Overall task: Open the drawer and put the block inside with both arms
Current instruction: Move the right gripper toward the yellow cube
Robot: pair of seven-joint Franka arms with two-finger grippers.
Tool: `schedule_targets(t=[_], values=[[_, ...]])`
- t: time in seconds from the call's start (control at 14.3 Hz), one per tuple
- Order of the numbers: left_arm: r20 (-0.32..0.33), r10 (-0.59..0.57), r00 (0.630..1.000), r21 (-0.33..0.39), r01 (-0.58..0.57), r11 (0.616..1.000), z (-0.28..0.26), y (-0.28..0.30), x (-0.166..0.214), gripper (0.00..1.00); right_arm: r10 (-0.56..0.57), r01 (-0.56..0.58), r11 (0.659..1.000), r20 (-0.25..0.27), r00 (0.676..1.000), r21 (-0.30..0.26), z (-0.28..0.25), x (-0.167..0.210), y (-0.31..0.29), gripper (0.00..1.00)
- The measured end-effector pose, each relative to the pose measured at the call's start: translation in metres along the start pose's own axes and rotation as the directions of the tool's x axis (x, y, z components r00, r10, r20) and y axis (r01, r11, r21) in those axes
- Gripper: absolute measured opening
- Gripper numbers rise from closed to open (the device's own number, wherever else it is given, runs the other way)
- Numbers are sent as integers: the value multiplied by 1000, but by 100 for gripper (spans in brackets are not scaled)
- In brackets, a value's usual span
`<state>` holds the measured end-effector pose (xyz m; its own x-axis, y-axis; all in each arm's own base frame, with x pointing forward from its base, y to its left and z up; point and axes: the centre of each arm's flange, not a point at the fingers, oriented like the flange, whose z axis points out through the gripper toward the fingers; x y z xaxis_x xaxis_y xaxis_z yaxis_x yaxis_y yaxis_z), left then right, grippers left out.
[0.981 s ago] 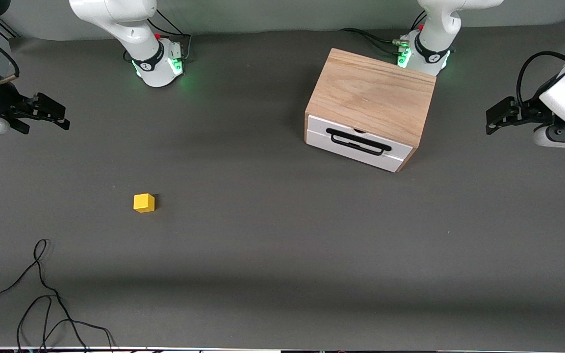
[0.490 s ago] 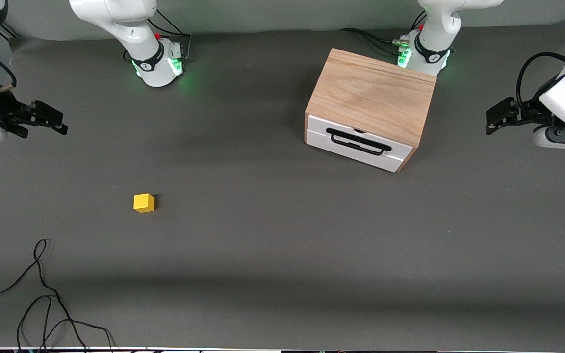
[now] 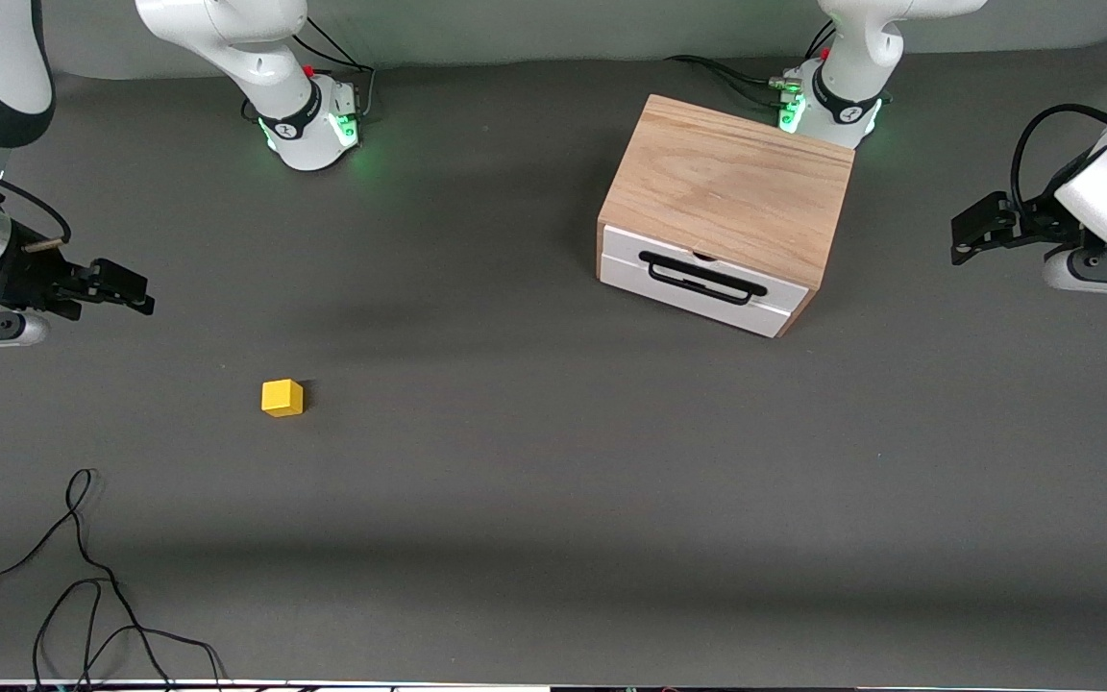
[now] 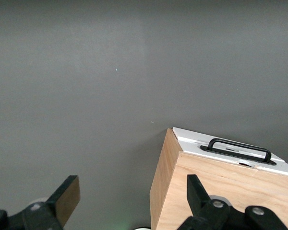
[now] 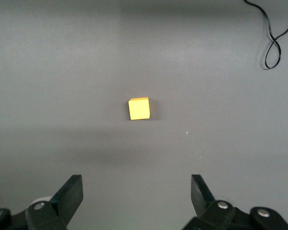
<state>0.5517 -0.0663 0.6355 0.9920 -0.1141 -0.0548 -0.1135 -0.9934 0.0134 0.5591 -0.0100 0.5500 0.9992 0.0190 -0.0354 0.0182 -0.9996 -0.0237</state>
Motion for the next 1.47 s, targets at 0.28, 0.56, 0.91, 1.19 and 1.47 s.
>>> schedule_targets(t=[0.28,0.56,0.91,1.19,1.47], values=[[1,0,1000,0,0,1000,0,0,0,100,-5,5,1000,-7,1000,-1,13,11,-2,100],[1,0,1000,0,0,1000,0,0,0,100,-9,9,1000,-5,1000,-2,19,15,-5,100],[1,0,1000,0,0,1000,0,0,0,100,-9,9,1000,-2,1000,-1,21,15,-5,100],[1,0,1000,0,0,1000,0,0,0,100,-9,9,1000,-3,1000,-2,21,15,-5,100],[1,-1,1000,0,1,1000,0,0,0,100,-9,9,1000,-4,1000,-2,20,15,-5,100]])
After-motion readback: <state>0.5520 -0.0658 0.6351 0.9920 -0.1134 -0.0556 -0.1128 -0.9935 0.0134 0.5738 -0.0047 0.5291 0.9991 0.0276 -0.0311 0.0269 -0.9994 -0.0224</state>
